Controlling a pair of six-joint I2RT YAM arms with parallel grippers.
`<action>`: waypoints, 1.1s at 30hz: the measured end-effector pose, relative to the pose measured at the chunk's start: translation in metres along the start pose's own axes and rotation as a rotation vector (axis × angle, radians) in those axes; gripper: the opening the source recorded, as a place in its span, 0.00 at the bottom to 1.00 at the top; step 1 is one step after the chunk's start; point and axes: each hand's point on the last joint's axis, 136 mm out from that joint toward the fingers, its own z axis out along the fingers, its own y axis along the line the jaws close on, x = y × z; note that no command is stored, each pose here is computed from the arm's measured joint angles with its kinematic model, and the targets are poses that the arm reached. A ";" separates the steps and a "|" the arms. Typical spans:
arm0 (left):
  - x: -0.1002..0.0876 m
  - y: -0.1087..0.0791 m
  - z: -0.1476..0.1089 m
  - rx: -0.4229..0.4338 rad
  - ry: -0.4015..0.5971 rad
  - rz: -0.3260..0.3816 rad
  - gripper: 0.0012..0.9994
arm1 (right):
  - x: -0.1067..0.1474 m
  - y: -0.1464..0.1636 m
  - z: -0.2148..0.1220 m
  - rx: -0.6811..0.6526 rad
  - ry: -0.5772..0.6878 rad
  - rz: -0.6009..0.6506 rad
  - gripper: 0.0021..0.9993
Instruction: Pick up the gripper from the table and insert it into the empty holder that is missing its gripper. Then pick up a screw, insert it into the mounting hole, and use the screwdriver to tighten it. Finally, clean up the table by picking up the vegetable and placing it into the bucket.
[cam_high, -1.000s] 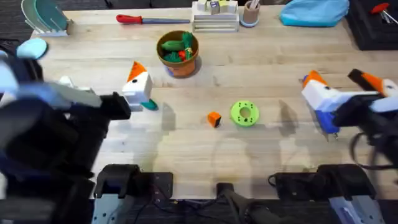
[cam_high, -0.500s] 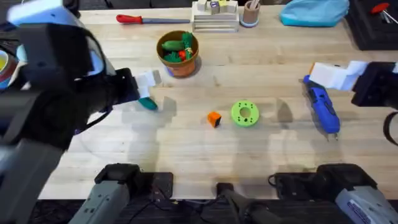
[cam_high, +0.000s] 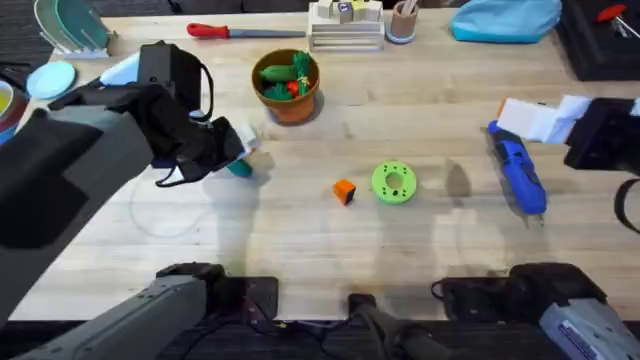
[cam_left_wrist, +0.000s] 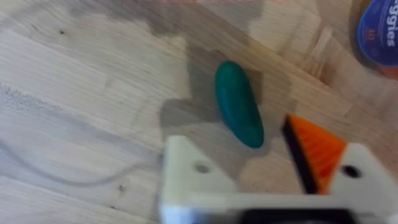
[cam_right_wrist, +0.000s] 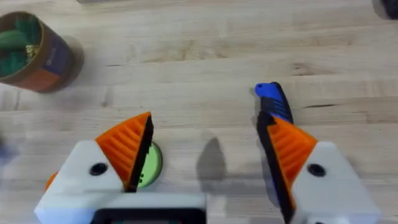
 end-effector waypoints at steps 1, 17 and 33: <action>-0.001 -0.001 0.001 0.001 -0.001 0.000 0.55 | 0.000 0.000 0.000 0.000 0.000 0.000 0.99; 0.030 -0.111 -0.089 0.390 -0.341 0.805 0.62 | 0.001 0.010 0.000 -0.057 0.008 0.006 0.99; 0.016 -0.147 -0.151 0.522 -0.665 0.985 0.99 | 0.007 0.012 -0.001 -0.069 0.030 0.009 0.99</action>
